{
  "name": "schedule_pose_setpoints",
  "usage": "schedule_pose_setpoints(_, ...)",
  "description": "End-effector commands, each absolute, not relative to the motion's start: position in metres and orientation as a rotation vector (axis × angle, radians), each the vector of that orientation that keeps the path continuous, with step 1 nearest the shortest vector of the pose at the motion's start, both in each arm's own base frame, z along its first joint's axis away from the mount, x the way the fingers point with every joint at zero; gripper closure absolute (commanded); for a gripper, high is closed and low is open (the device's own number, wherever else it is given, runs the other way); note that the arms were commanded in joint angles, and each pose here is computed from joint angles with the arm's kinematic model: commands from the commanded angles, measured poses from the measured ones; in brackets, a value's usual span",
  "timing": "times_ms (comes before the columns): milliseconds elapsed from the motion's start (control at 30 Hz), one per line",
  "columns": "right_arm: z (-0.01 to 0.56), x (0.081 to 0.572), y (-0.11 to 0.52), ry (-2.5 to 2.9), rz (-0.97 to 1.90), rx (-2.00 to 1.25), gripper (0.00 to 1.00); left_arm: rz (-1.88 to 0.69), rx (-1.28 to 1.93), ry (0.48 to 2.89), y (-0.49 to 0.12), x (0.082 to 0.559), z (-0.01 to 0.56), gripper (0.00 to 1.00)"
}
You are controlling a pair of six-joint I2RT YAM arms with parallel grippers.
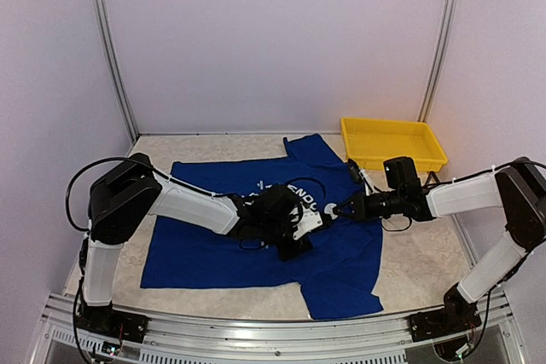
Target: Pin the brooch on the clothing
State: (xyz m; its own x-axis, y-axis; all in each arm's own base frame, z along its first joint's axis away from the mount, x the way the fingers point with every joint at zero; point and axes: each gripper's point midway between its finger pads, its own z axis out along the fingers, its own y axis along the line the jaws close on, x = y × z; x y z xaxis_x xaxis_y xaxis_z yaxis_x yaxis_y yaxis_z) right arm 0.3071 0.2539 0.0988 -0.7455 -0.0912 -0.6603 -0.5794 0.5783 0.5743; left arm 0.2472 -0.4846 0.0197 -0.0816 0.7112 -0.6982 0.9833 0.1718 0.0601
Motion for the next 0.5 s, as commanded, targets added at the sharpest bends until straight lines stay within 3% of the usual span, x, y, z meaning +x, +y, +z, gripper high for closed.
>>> schedule_pose_setpoints(0,0.099,0.294,0.26,2.149,1.135,-0.625,1.0,-0.789,1.549,1.784,-0.485,0.231,0.056,1.0)
schedule_pose_setpoints(300,0.114,0.29,0.279,1.886,0.99,-0.802,1.0,-0.893,1.469,1.768,-0.483,0.226,0.079,1.0)
schedule_pose_setpoints(467,0.109,0.265,0.28,1.715,0.844,-0.902,1.0,-0.921,1.458,1.758,-0.48,0.223,0.085,1.0)
